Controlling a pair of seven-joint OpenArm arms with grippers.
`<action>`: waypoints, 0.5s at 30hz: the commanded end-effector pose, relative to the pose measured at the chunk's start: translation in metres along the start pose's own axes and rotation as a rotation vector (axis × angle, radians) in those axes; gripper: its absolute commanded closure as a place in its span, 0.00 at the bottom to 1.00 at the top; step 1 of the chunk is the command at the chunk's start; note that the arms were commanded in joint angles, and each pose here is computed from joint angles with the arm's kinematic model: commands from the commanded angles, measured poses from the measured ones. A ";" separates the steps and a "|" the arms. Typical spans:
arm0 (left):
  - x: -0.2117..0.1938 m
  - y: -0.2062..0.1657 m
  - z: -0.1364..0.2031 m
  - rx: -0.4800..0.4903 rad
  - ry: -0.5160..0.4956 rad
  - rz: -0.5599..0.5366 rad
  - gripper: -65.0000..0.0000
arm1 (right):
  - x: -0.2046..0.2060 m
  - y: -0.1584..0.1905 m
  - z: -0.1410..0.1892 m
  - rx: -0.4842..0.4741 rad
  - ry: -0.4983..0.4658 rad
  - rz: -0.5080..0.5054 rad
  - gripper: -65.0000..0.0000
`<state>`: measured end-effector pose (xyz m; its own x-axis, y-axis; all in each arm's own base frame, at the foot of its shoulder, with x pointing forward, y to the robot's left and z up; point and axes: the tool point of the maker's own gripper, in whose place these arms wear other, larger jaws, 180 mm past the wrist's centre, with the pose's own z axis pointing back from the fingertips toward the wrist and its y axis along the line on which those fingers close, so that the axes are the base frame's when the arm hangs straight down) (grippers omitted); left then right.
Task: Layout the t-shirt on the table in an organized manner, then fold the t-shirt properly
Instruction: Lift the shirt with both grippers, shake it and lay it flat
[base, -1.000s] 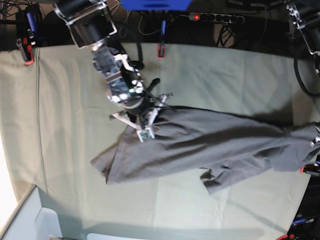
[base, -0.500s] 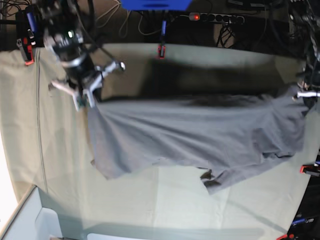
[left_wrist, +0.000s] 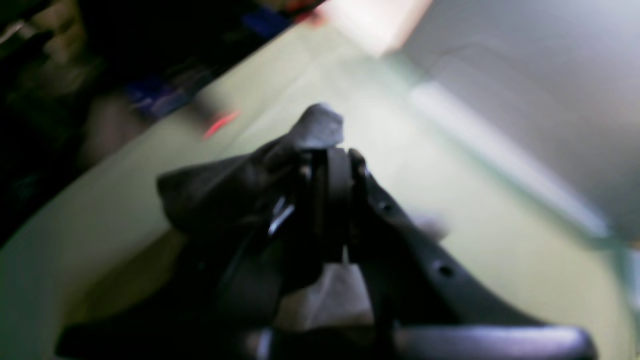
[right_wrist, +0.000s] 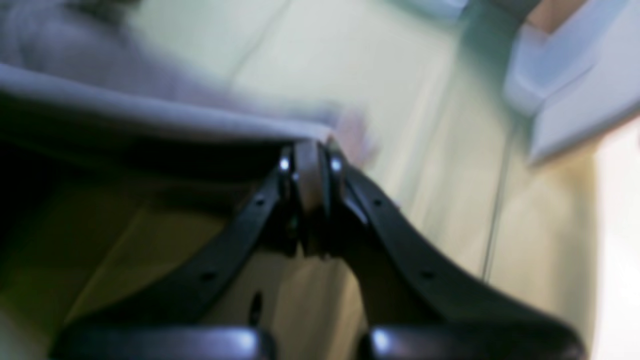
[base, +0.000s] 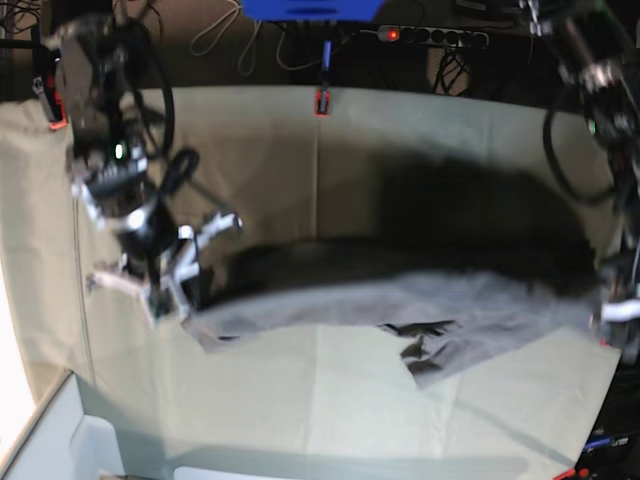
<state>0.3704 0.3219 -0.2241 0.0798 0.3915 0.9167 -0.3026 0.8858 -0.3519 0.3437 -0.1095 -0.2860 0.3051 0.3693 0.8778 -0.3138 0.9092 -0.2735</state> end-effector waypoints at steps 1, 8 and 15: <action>0.030 -0.022 -0.009 -0.052 -0.085 -0.021 1.00 | 0.025 -0.015 -0.008 -0.028 -0.065 0.024 1.00; 0.125 -0.143 -0.071 -0.276 -0.182 -0.042 1.00 | 0.142 -0.093 -0.059 -0.108 -0.247 0.126 1.00; 0.241 -0.236 -0.092 -0.397 -0.284 -0.020 1.00 | 0.289 -0.180 -0.042 -0.236 -0.464 0.169 1.00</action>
<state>0.5548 0.2285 0.0307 -0.1201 0.3441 0.9312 0.0648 0.9387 -0.3385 0.5310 -0.1632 -0.0297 -0.0883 0.4422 0.8925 -0.1102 0.8862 -0.4500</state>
